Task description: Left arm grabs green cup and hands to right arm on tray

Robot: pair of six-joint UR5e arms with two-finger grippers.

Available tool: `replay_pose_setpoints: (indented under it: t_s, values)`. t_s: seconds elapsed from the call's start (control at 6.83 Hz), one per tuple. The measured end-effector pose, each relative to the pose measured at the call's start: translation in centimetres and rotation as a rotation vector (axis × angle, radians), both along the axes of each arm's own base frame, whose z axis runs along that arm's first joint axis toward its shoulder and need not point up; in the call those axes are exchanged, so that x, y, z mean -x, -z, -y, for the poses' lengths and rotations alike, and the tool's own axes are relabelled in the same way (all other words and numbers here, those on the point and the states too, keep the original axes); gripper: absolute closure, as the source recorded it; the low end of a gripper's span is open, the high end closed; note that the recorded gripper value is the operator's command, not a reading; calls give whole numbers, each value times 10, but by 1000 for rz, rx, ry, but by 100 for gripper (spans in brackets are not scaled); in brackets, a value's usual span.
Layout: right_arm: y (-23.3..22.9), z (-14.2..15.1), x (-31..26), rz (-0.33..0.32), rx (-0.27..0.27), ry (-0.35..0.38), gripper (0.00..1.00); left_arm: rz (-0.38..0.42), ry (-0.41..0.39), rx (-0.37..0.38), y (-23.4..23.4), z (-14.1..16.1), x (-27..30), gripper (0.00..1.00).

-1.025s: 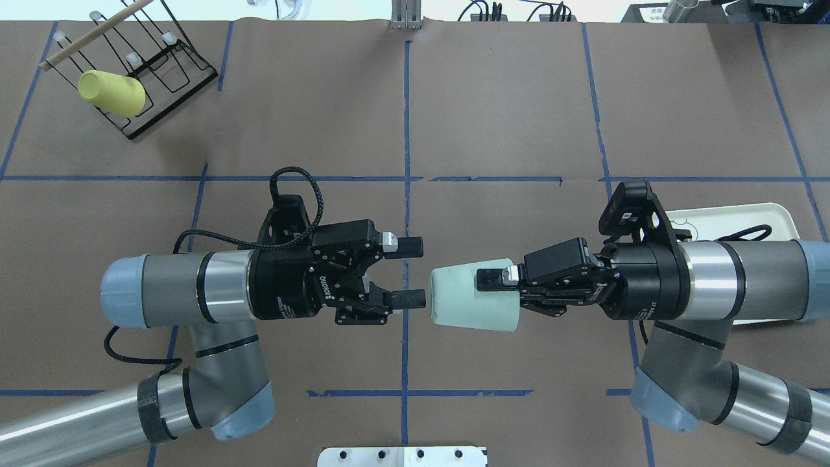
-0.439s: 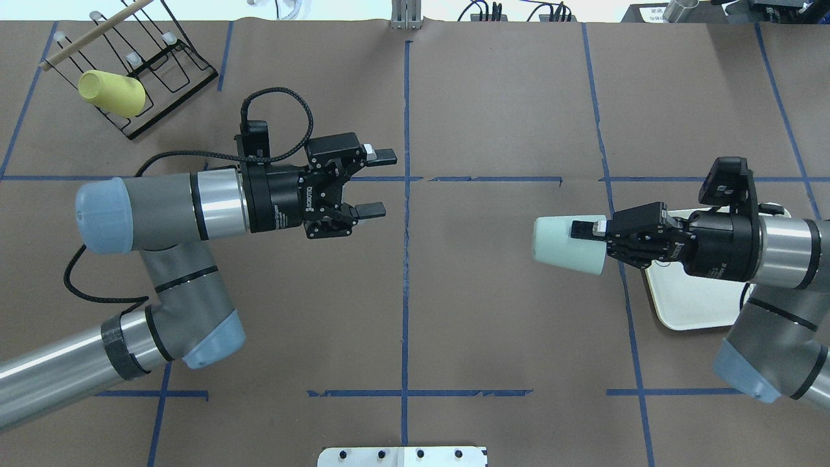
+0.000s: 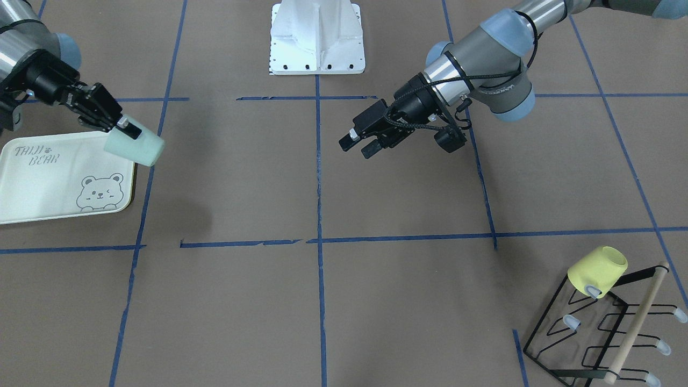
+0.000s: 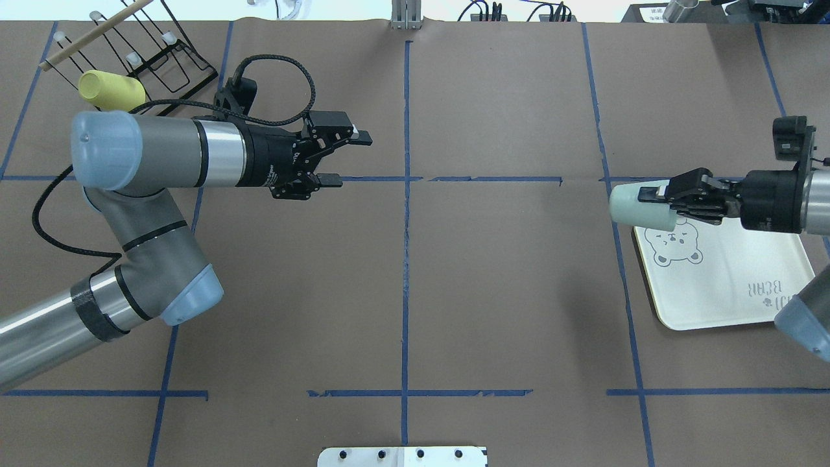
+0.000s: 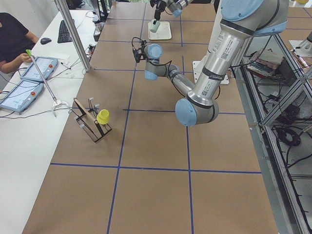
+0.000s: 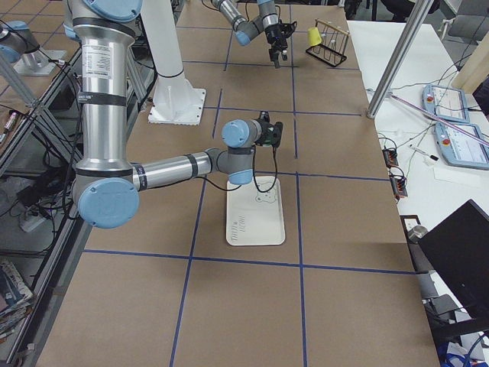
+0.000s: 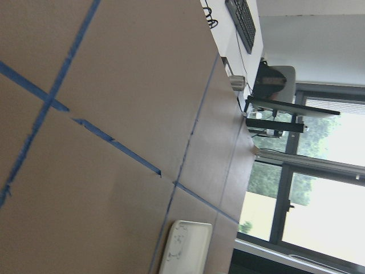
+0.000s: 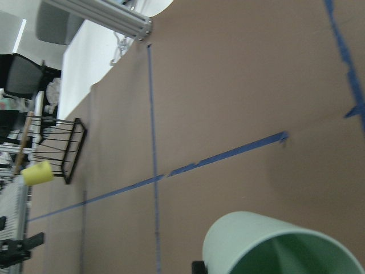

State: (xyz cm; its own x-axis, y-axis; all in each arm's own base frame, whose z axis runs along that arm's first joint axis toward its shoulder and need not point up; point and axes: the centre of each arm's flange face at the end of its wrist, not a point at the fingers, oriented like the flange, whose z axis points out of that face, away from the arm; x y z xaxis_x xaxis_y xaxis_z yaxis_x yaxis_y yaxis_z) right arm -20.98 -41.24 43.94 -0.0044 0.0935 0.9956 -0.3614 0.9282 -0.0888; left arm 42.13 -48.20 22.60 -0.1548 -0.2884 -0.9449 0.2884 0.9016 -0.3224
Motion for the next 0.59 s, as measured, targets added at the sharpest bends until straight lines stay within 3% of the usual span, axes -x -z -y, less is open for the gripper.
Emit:
replay_pose_setpoints:
  t_s: [0.29, 0.59]
  values:
    - [-35, 28, -32, -273, 23, 47, 100, 205, -14, -2, -17, 28, 19, 0]
    - [-70, 42, -46, -532, 0, 153, 100, 431, -51, -20, -19, 33, 34, 0]
